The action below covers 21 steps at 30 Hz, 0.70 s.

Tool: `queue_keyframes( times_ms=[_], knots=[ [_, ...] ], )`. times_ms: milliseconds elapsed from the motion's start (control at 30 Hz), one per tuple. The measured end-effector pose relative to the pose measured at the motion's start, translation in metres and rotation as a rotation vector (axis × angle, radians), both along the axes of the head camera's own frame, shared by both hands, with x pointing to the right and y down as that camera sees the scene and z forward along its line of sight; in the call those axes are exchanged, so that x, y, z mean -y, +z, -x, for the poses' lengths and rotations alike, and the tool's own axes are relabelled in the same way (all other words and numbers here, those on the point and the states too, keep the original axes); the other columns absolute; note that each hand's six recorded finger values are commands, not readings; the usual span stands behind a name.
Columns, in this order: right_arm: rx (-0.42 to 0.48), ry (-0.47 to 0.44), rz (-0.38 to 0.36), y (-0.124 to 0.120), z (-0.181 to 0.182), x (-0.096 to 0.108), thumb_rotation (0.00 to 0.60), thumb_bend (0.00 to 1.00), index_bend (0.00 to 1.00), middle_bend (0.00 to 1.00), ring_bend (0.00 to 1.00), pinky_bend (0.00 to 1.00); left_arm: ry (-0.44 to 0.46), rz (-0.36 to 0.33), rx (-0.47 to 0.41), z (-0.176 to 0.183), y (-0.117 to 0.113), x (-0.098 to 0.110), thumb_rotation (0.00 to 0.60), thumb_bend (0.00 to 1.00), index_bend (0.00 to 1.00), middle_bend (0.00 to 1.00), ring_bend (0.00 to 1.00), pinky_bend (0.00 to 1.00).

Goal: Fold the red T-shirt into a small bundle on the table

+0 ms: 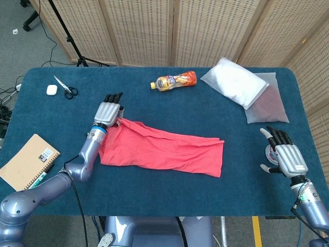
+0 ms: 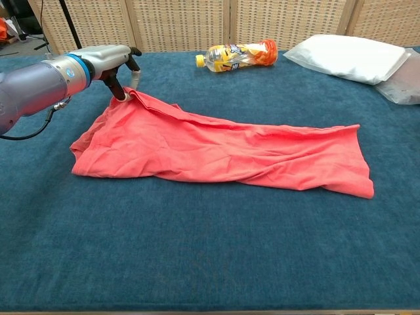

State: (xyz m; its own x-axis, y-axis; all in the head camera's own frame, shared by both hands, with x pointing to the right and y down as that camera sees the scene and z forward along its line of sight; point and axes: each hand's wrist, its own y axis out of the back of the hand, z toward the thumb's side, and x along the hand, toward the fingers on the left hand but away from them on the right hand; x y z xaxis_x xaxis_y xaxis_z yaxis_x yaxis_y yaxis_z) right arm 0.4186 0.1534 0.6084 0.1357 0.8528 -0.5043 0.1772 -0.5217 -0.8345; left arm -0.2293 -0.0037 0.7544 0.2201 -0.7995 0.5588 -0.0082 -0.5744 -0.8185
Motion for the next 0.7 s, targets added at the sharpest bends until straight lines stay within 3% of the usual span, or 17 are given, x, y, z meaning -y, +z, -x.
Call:
queue_keyframes(
  times_ms=[133,200,267,333,400,567,700],
  knots=[
    [-0.002,0.003,0.002,0.0,-0.001,0.0,0.6,0.13,0.0,0.0,0.0,0.0,-0.019,0.001,0.017,0.001,0.006,0.001,0.6,0.52,0.71,0.0,0.0,0.0],
    [-0.002,0.002,0.002,0.0,-0.001,0.0,0.6,0.13,0.0,0.0,0.0,0.0,-0.023,0.011,0.02,0.001,0.008,0.0,0.6,0.48,0.63,0.0,0.0,0.0],
    [0.0,0.002,0.004,0.0,0.0,0.0,0.6,0.13,0.0,0.0,0.0,0.0,-0.024,0.012,0.031,0.002,0.01,-0.001,0.6,0.43,0.46,0.0,0.0,0.0],
    [0.001,0.001,0.005,0.0,0.0,0.0,0.6,0.13,0.0,0.0,0.0,0.0,-0.022,0.013,0.052,0.004,0.011,-0.001,0.6,0.37,0.17,0.0,0.0,0.0],
    [0.002,0.001,0.006,0.0,0.0,-0.001,0.6,0.13,0.0,0.0,0.0,0.0,-0.024,0.016,0.073,0.007,0.013,-0.001,0.6,0.34,0.02,0.0,0.0,0.0],
    [0.005,0.0,0.004,0.0,0.001,-0.001,0.6,0.13,0.0,0.0,0.0,0.0,-0.049,-0.002,0.079,0.01,0.01,0.002,0.6,0.29,0.0,0.0,0.0,0.0],
    [0.005,0.0,0.005,0.0,0.001,-0.001,0.6,0.13,0.0,0.0,0.0,0.0,-0.057,-0.035,0.073,0.015,0.003,0.006,0.6,0.08,0.0,0.0,0.0,0.0]
  ],
)
